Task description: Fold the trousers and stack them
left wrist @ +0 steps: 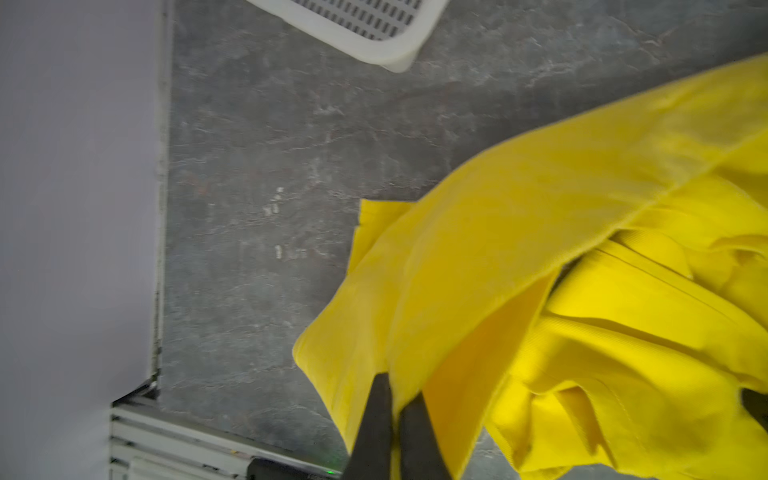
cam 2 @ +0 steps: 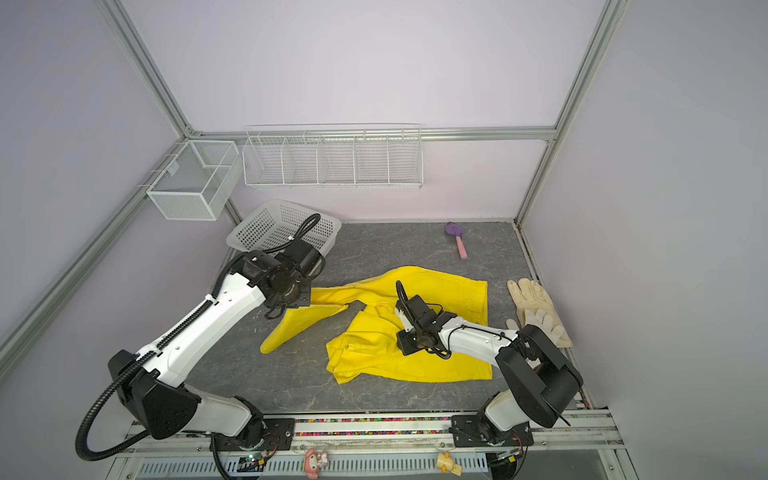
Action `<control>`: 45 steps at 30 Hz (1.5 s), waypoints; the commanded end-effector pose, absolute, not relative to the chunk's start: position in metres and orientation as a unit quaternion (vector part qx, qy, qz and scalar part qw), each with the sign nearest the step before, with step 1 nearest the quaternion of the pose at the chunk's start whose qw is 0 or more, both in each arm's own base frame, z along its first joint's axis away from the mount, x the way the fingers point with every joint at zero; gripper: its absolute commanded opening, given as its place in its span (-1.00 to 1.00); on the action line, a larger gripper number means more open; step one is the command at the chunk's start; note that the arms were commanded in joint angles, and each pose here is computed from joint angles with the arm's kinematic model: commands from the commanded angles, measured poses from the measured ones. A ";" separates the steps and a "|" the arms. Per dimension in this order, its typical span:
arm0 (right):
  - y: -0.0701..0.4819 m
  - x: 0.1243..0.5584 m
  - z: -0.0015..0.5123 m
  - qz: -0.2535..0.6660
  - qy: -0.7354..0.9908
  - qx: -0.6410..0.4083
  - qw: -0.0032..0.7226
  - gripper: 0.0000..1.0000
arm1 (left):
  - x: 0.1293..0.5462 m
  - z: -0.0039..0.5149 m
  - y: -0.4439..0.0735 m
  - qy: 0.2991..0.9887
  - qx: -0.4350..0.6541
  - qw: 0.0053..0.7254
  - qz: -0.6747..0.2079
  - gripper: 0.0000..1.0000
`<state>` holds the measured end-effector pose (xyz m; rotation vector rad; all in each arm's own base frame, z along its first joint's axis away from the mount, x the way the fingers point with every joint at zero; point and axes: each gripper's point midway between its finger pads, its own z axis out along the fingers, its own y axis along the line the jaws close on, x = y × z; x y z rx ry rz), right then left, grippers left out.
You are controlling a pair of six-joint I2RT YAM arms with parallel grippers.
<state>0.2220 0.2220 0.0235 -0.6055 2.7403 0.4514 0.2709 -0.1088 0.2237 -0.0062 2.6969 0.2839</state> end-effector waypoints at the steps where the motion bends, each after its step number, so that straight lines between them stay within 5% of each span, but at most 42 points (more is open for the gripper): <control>1: 0.184 0.202 0.018 0.099 0.972 -0.186 0.101 -0.34 | 0.256 0.246 -0.061 0.955 0.024 0.198 0.218 -1.00; 12: 0.152 0.191 0.036 0.070 0.980 -0.158 0.094 -0.44 | 0.319 0.197 -0.038 0.938 0.033 0.217 0.269 -1.00; 17: 0.154 0.185 0.041 0.085 0.977 -0.173 0.094 -0.44 | 0.357 0.169 -0.030 0.906 0.049 0.216 0.360 -0.97; 20: 0.160 0.184 0.043 0.098 0.974 -0.184 0.091 -0.42 | 0.368 0.154 -0.027 0.896 0.062 0.191 0.396 -0.77; 23: 0.165 0.185 0.048 0.112 0.970 -0.191 0.098 -0.38 | 0.369 0.149 -0.030 0.900 0.069 0.172 0.394 -0.30; 26: 0.173 0.186 0.056 0.132 0.966 -0.200 0.100 -0.30 | 0.358 0.150 -0.036 0.923 0.053 0.153 0.350 0.03; 33: 0.191 0.194 0.080 0.180 0.950 -0.218 0.133 -0.04 | 0.299 0.169 -0.107 0.982 -0.024 0.158 0.099 0.36; 40: 0.208 0.196 0.083 0.221 0.936 -0.238 0.137 0.01 | 0.250 0.144 -0.190 0.988 -0.035 0.151 -0.031 0.37; 45: 0.212 0.209 0.100 0.232 0.926 -0.246 0.168 0.31 | 0.242 0.099 -0.213 0.990 -0.032 0.130 -0.031 0.32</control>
